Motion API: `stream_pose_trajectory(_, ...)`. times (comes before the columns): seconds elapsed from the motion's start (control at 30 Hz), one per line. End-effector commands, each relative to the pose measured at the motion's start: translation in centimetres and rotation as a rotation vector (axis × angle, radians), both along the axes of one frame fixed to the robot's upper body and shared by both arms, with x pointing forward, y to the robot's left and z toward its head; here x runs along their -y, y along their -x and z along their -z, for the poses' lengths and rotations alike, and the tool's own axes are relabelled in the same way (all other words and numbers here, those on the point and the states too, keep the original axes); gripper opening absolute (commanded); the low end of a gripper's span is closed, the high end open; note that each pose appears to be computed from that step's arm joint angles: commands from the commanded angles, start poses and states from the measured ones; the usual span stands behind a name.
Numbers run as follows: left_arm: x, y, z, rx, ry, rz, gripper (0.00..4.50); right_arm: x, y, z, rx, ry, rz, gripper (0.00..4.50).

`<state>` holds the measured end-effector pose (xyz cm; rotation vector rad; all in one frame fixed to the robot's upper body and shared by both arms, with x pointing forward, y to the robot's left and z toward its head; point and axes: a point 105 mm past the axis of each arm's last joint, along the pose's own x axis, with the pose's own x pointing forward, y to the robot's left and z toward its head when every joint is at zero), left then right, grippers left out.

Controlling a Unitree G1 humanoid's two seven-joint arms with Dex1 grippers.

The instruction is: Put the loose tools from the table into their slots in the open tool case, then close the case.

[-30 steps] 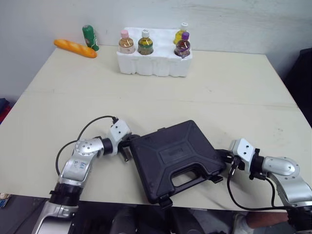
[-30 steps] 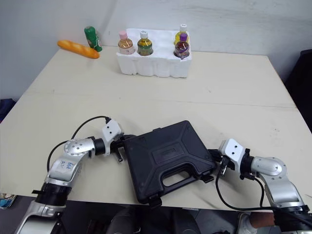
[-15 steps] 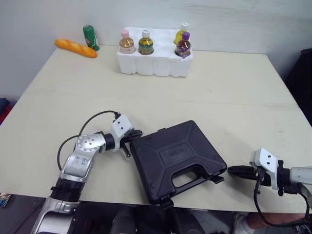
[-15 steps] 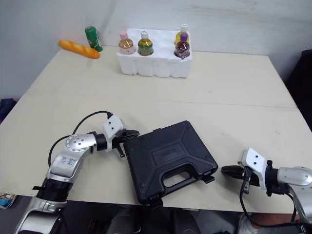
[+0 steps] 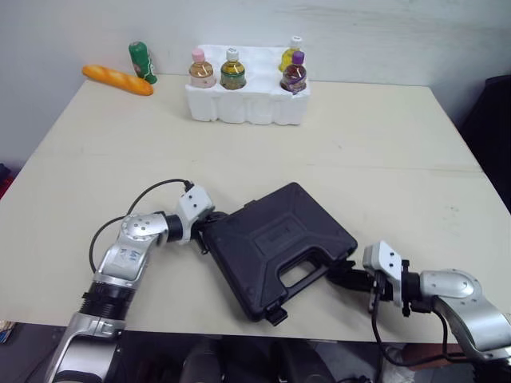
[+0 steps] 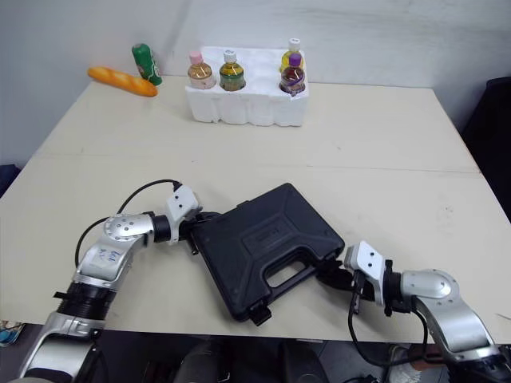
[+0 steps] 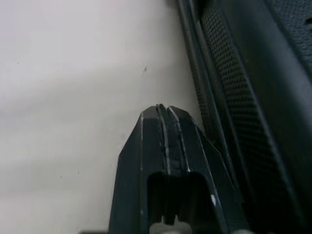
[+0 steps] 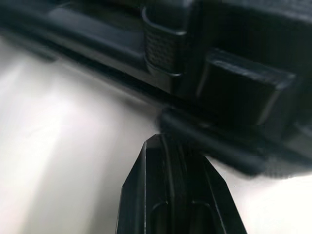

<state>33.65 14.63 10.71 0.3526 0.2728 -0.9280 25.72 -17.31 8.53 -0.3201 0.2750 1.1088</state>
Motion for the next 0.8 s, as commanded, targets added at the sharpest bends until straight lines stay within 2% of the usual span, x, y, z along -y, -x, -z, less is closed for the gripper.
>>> stream_pose_trajectory(0.03, 0.3, 0.9, -0.7, 0.006, 0.045, -0.022, 0.04, -0.4, -1.2, -1.6, 0.078, -0.029, -0.011, 0.0)
stream_pose_trajectory(0.27, -1.3, 2.3, -0.2, -0.014, 0.087, -0.177, 0.04, -1.8, -4.2, -1.4, 0.161, -0.021, 0.014, 0.0)
stream_pose_trajectory(0.43, -3.8, 2.9, -0.7, 0.031, 0.028, -0.237, 0.04, -2.1, -4.9, -1.6, 0.163, -0.015, 0.009, 0.0)
stream_pose_trajectory(0.5, -5.1, 2.4, -1.8, 0.073, 0.029, -0.273, 0.04, -1.5, -4.8, -1.9, 0.166, -0.007, 0.025, 0.0)
stream_pose_trajectory(0.57, -6.1, 1.8, -4.7, 0.1, 0.208, -0.289, 0.04, -0.4, -4.3, -2.2, 0.161, -0.014, 0.063, 0.0)
stream_pose_trajectory(0.63, -5.3, 2.1, -8.2, 0.104, 0.381, -0.18, 0.04, 0.6, -3.5, -2.4, 0.137, -0.054, 0.126, 0.0)
stream_pose_trajectory(0.7, -3.3, 2.4, -10.6, 0.084, 0.438, -0.037, 0.04, 1.0, -2.8, -2.3, 0.127, -0.083, 0.176, 0.0)
stream_pose_trajectory(0.8, 1.3, 2.8, -12.4, 0.047, 0.381, 0.193, 0.04, 1.8, -2.3, -1.3, 0.065, -0.11, 0.312, 0.0)
